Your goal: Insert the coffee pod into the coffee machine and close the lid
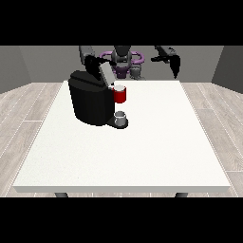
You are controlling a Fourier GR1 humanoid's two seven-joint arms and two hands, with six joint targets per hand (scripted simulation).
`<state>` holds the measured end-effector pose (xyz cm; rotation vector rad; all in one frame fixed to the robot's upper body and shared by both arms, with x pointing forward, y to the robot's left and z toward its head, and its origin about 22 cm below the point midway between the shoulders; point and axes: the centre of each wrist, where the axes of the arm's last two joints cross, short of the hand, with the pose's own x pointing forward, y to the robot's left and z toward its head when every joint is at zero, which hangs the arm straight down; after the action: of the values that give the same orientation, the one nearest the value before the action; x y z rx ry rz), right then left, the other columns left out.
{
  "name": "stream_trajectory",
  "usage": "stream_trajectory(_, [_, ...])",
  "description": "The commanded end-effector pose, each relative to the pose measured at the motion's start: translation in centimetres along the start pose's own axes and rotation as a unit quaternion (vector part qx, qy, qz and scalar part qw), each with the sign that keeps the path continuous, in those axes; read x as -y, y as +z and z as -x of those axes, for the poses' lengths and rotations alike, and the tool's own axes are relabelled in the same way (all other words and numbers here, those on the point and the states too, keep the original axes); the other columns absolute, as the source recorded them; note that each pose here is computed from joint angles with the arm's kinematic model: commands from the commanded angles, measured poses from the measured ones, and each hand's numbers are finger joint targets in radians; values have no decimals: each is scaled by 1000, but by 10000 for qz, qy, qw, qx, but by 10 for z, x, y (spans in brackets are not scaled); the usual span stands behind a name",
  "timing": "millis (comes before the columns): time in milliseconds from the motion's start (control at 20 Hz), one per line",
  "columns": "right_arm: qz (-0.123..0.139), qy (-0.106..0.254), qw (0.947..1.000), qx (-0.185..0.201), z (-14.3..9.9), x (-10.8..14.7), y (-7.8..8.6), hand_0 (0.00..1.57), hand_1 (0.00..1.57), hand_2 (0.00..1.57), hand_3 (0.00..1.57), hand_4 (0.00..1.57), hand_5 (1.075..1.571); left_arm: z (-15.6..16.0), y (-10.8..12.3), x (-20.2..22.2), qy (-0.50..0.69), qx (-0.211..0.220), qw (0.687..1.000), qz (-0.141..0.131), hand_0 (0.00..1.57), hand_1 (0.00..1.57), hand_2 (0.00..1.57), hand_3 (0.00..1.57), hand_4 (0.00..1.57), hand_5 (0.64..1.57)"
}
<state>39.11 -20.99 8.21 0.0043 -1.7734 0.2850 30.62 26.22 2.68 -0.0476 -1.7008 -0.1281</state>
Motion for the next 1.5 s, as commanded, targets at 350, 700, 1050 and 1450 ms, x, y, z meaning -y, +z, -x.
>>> stream_trajectory(350, [-317, 340, 9989, -45, -15, -27, -16, 0, 0, 0, 0, 0, 1571, 6, 4, -24, -19, -54, 10000, 5, 0, 0, 0, 0, 148, 1571])
stream_trajectory(700, [-325, 676, 9971, 114, -33, -43, -27, 0, 0, 0, 0, 141, 1571, -9, -14, 11, 38, 63, 9994, 326, 0, 0, 0, 0, 0, 1571])
stream_trajectory(1050, [-468, 426, 9969, 466, -53, -37, -24, 0, 0, 0, 0, 30, 1571, 3, -5, 3, 51, 332, 9991, 275, 0, 0, 0, 0, 185, 1571])
stream_trajectory(1450, [-1000, -775, 9911, 420, 4, -80, 35, 0, 0, 0, 0, 286, 1571, 34, 24, -8, 189, 30, 9994, -292, 0, 0, 0, 0, 192, 1571])
